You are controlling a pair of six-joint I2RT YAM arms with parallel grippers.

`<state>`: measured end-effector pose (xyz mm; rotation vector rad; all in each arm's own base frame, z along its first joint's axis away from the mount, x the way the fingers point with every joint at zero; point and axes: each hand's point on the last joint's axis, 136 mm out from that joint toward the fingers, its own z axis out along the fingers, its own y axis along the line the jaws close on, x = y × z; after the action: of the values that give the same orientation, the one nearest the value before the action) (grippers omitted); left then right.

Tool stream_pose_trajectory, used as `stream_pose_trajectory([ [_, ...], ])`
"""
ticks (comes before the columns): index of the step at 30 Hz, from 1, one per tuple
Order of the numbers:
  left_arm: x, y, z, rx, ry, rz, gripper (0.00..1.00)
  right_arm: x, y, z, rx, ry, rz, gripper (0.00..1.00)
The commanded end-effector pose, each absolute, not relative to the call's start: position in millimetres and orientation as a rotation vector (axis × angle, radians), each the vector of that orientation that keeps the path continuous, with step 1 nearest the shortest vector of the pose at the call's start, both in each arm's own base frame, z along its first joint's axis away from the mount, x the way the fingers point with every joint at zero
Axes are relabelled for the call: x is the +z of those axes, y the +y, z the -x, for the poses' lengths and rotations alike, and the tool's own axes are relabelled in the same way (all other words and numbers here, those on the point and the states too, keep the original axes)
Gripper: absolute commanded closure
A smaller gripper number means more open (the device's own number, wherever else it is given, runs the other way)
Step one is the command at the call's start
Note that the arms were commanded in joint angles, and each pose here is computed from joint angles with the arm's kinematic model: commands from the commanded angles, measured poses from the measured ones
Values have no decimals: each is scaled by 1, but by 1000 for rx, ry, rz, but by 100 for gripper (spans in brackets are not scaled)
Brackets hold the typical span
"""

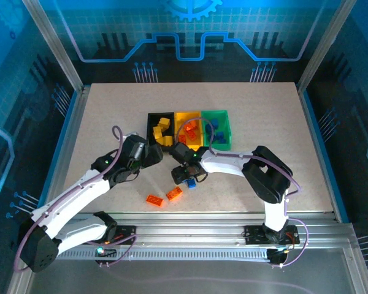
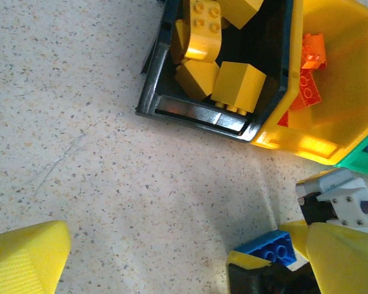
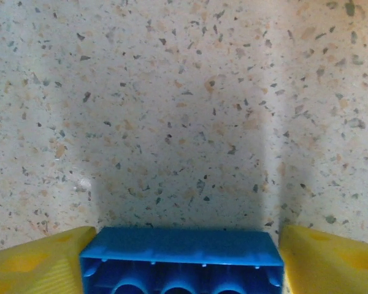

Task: Sort the legos into containers by color

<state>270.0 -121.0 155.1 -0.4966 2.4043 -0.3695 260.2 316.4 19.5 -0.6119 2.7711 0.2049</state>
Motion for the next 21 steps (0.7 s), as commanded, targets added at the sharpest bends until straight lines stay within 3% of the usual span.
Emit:
stream_pose_trajectory([
  [1,150,-111,-264,-322,2414,523,1,21,323,-258,203,2764,634,31],
  [7,148,-110,-260,-319,2432,520,1,55,329,-272,279,2662,582,46],
  [15,144,-109,-249,-343,2453,520,1,141,275,-303,316,2504,371,46],
  [21,138,-108,-241,-374,2459,531,1,145,207,-359,292,2552,46,46],
])
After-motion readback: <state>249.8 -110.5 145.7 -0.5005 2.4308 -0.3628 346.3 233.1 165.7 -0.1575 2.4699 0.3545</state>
